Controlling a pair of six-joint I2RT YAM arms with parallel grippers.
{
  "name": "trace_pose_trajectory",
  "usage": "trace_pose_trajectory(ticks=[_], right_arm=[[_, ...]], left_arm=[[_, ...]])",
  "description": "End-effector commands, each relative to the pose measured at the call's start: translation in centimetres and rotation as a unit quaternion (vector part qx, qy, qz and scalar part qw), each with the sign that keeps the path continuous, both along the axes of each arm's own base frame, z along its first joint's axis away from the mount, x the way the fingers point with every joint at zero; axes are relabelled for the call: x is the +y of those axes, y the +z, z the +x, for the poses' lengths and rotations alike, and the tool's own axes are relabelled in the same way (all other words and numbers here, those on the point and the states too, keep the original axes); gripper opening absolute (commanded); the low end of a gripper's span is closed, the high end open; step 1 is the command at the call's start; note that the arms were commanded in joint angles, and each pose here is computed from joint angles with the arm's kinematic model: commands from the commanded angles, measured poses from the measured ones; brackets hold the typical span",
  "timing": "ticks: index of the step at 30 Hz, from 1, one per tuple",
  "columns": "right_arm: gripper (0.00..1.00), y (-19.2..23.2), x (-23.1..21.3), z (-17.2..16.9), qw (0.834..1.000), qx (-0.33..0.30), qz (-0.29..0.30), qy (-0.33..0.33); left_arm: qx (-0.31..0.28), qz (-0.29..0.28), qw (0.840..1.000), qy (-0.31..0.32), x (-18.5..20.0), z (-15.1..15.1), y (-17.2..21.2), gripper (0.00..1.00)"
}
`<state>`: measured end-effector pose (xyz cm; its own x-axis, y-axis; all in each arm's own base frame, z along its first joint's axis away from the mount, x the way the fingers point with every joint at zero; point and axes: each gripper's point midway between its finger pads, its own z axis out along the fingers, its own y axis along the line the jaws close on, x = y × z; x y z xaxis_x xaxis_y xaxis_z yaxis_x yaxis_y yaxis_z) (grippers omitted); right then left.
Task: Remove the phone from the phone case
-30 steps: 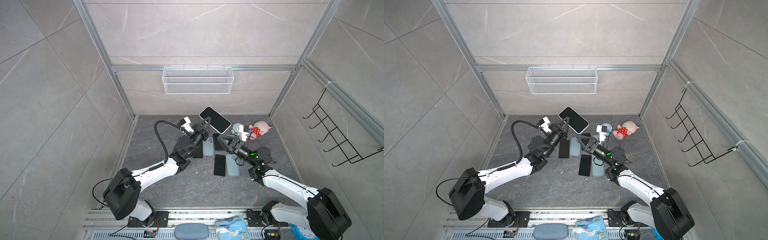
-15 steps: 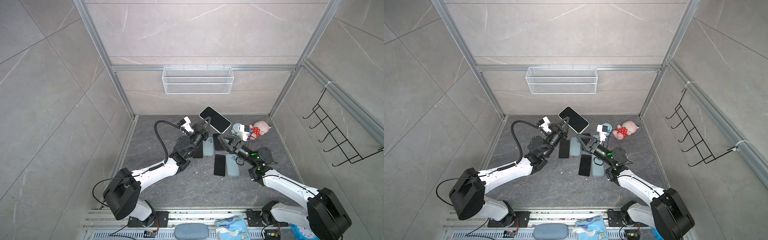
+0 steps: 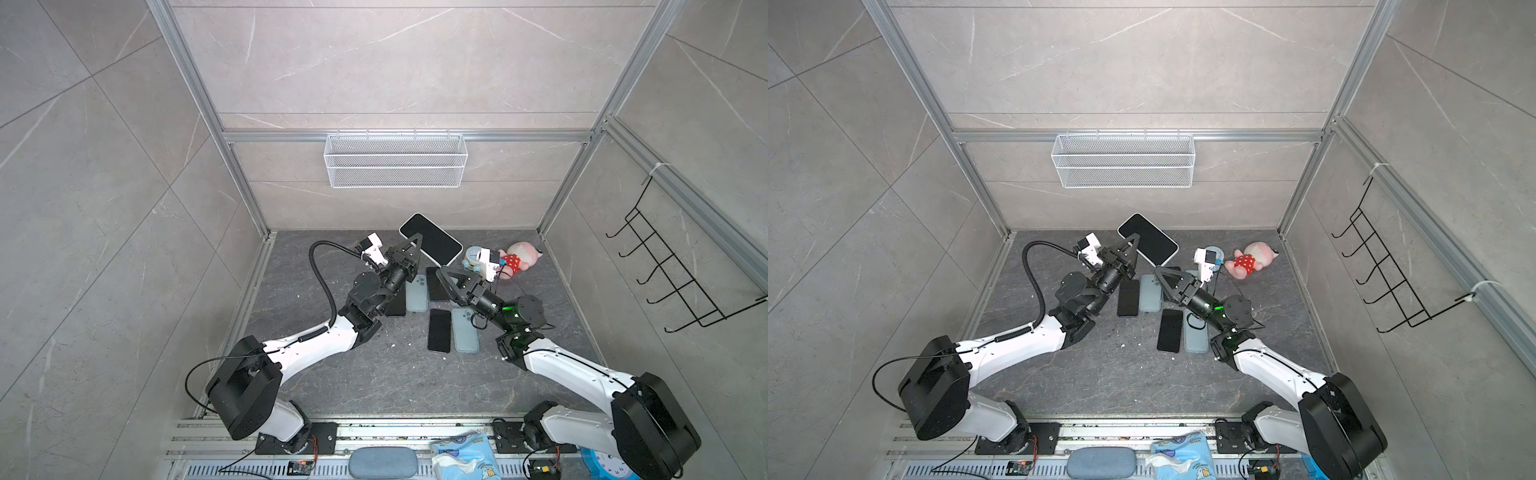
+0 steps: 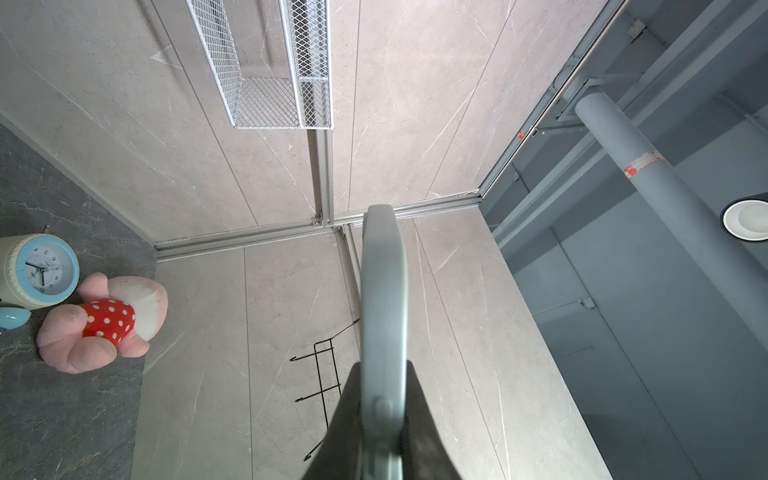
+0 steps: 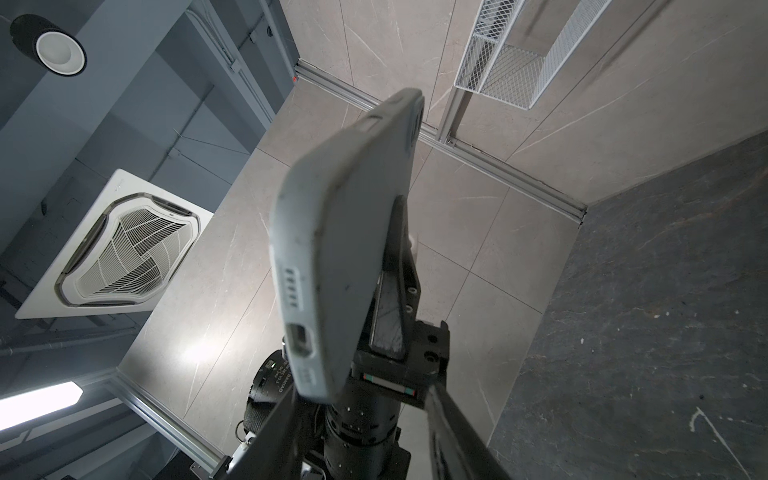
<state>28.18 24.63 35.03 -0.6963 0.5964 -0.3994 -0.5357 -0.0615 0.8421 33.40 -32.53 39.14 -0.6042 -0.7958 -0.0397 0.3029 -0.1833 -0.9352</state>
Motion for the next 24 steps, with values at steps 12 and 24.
trace_pose_trajectory(ticks=[12,24], right_arm=[[0.42,-2.4,0.3,1.3,1.000,0.019,-0.005,-0.015],[0.35,-7.0,-0.3,3.3,0.986,0.025,-0.140,-0.090]], left_arm=[[-0.058,-0.080,0.995,-0.016,1.2,-2.5,5.6,0.00],[-0.026,-0.127,0.989,-0.066,-0.4,-3.0,7.1,0.00]])
